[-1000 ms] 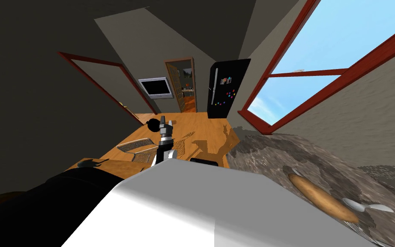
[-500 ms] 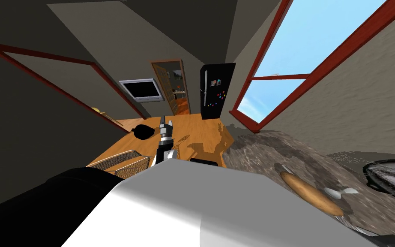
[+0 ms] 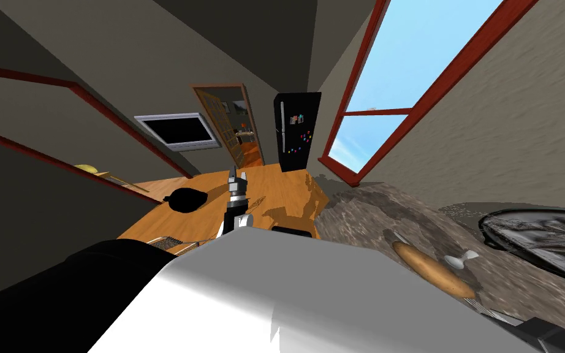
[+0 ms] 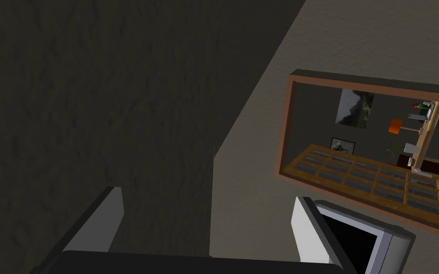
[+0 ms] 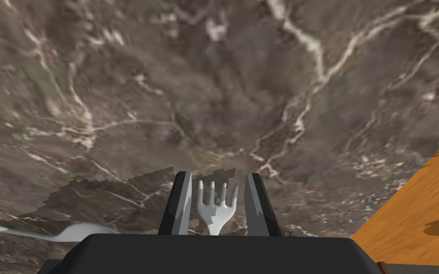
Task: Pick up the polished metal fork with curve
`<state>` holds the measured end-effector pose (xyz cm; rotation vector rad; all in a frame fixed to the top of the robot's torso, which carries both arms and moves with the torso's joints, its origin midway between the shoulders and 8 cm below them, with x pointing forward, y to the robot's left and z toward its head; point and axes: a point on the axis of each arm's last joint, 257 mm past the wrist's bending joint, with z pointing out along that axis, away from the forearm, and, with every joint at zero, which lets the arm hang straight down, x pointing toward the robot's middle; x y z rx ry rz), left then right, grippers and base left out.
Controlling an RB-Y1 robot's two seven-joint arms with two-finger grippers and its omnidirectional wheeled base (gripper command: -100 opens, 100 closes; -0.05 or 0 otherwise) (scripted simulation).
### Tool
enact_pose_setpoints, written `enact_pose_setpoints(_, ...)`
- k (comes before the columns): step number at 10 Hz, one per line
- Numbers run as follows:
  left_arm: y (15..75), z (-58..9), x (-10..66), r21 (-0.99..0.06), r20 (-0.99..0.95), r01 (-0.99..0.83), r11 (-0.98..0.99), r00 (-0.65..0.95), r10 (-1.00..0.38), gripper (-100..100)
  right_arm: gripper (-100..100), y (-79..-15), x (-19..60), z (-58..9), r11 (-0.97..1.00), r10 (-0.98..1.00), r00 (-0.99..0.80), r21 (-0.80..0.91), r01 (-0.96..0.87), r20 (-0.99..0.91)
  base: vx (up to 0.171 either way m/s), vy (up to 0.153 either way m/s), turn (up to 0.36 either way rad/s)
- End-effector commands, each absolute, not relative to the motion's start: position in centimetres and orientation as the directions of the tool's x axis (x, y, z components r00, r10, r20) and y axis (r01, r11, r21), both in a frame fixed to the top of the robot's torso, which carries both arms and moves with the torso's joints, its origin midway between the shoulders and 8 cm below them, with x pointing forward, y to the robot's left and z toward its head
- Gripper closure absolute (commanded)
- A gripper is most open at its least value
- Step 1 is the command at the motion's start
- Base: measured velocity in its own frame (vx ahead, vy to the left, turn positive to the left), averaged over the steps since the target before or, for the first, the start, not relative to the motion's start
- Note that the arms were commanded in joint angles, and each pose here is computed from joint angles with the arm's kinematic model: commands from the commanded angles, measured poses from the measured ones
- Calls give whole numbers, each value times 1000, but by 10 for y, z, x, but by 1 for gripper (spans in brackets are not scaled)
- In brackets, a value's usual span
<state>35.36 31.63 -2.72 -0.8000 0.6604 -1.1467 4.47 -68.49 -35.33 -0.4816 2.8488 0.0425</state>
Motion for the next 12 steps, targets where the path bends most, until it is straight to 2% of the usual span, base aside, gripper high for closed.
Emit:
enact_pose_setpoints(1,316,-27,354,-826,-53,526,202,286,-957,0,100,-687,46,-351,934,-351,-905,-21,-357,-239,78,4,16)
enact_pose_setpoints(3,316,-27,354,-826,-53,526,203,286,-957,0,100,-681,54,-350,916,-391,-885,-16,-401,-254,158,-12,-305)
enact_pose_setpoints(4,316,-27,354,-826,-53,526,202,286,-957,0,100,-684,52,-349,910,-407,-881,-21,-414,-242,54,2,15)
enact_pose_setpoints(12,316,-27,354,-826,-53,526,203,286,-957,0,100,-679,66,-339,833,-542,-804,-34,-552,-243,123,3,-217)
